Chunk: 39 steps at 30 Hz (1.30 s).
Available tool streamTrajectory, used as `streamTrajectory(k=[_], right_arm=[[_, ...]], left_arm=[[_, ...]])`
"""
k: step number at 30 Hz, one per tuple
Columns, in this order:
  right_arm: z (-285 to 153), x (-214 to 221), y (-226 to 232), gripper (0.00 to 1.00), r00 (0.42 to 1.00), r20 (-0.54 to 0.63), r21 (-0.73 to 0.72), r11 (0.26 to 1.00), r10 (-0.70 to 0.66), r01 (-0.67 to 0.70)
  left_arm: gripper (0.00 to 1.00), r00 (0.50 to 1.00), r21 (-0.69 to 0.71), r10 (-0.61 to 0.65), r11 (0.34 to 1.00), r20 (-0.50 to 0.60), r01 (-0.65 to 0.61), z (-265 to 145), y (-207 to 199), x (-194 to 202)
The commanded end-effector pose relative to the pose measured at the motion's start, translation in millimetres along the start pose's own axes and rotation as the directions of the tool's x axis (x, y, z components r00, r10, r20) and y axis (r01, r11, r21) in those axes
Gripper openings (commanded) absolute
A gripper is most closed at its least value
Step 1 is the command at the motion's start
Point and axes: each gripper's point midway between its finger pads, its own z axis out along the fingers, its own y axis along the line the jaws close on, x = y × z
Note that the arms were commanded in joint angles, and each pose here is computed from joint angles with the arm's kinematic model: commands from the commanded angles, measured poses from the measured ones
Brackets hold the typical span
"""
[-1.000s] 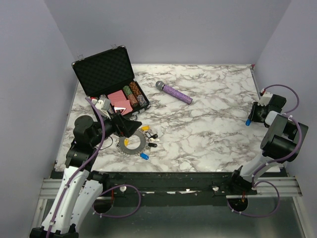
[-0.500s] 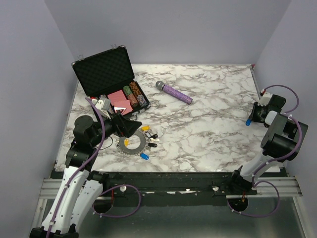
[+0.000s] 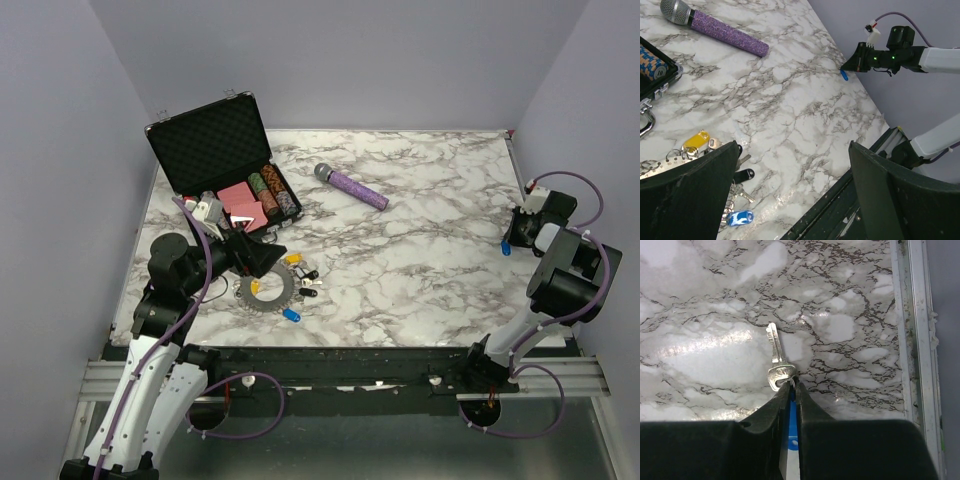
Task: Put the keys on the keyring
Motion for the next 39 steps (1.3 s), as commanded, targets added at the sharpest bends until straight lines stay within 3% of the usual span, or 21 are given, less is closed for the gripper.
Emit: streamTrajectory(k=[1, 11, 15, 19, 23, 29, 33, 39], right_arm=[[2, -7, -6, 0.15, 1.000, 0.020, 0.007, 1.000, 0.000, 0.000], [-11, -19, 5, 0.00, 0.996, 0.073, -0.042, 0.997, -0.058, 0.062], [-33, -28, 32, 0.00, 0.980, 0.132, -0.175, 0.969, -0.151, 0.173], [-66, -36, 73, 0.00, 0.950, 0.199, -0.368, 0.880, -0.241, 0.300], [-109, -37, 126, 0.00, 0.893, 0.286, -0.549, 0.704, -0.348, 0.451], [-194, -5, 228, 0.00, 0.737, 0.493, -0.713, 0.271, -0.462, 0.647], [-239, 19, 283, 0.00, 0.681, 0.607, -0.739, 0.023, -0.409, 0.673], [-272, 67, 324, 0.00, 0.636, 0.684, -0.728, -0.276, -0.357, 0.628]], left_arm=[[0.99, 1.000, 0.037, 0.016, 0.999, 0.002, -0.016, 0, -7, 0], [0.99, 1.000, 0.049, 0.023, 0.999, 0.007, -0.023, -1, -9, 0], [0.99, 0.999, 0.102, 0.032, 0.994, 0.020, -0.034, -2, -17, 0], [0.99, 0.999, 0.140, 0.031, 0.990, 0.036, -0.035, -2, -23, 1], [0.99, 0.997, 0.253, 0.052, 0.965, 0.059, -0.065, 5, -44, 8], [0.95, 0.974, 0.388, 0.211, 0.894, 0.078, -0.224, 26, -88, 35], [0.88, 0.928, 0.438, 0.348, 0.820, 0.130, -0.369, 39, -105, 54], [0.80, 0.885, 0.505, 0.406, 0.728, 0.228, -0.464, 38, -110, 80]])
